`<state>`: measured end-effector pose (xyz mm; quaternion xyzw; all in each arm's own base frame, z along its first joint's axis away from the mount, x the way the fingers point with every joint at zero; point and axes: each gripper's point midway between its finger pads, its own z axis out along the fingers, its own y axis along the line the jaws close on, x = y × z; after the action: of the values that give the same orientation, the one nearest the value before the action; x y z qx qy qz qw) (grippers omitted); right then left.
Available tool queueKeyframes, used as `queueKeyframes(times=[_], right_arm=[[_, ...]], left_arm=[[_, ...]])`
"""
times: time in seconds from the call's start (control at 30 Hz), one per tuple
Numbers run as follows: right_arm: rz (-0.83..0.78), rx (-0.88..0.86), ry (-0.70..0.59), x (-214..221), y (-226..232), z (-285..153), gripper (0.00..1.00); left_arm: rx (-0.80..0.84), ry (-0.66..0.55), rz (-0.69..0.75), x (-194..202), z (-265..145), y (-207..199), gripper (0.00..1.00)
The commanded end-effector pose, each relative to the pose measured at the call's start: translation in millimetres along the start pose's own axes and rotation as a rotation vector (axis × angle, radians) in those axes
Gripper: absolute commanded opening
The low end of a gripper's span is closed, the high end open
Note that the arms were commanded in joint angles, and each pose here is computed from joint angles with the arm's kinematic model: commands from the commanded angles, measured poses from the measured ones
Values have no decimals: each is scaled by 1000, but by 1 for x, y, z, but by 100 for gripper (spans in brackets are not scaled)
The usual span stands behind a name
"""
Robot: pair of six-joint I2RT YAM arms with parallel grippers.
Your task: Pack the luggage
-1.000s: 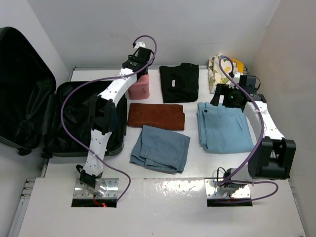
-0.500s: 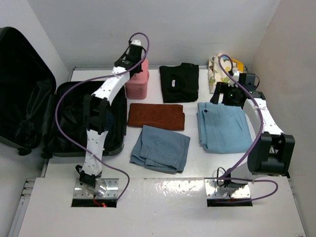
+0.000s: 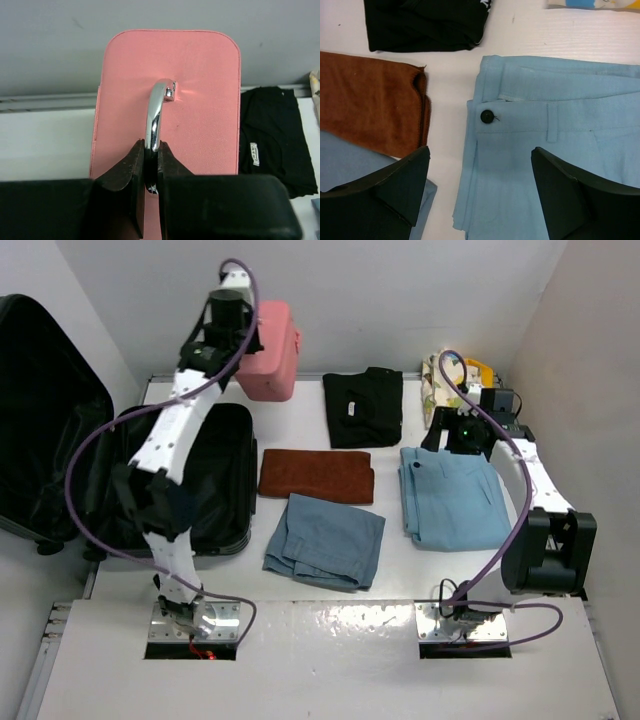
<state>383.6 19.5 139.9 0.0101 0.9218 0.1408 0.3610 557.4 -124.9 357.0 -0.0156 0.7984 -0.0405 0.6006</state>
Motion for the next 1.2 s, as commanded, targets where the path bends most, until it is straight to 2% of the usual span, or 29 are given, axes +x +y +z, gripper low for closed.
queueKeyframes(times=[0.0,0.1,0.2,0.23,0.47,0.57,0.67,0.83,1.17], right_arm=[[-42,-54,-58,-22,21,-5,82],[-65,-73,-53,-22,30,-3,82],[-86,-100,-43,-20,43,1,82],[-88,-104,-42,-20,45,2,82],[-134,-180,-5,-14,79,16,81],[-154,-204,11,-13,91,25,81],[-166,-217,20,-12,98,32,81],[-173,-221,33,-10,100,37,79],[-191,-194,36,-2,94,33,79]], left_arm=[[-96,-259,2,-98,-75,54,0],[-193,-250,44,-104,-110,87,0],[-312,-186,125,-88,-129,128,0],[-349,-203,154,-95,-149,140,0],[-554,-37,202,-28,-189,225,0],[-557,62,186,12,-186,253,0],[-552,96,154,32,-187,272,0],[-554,121,111,47,-179,298,0],[-552,211,92,86,-133,342,0]])
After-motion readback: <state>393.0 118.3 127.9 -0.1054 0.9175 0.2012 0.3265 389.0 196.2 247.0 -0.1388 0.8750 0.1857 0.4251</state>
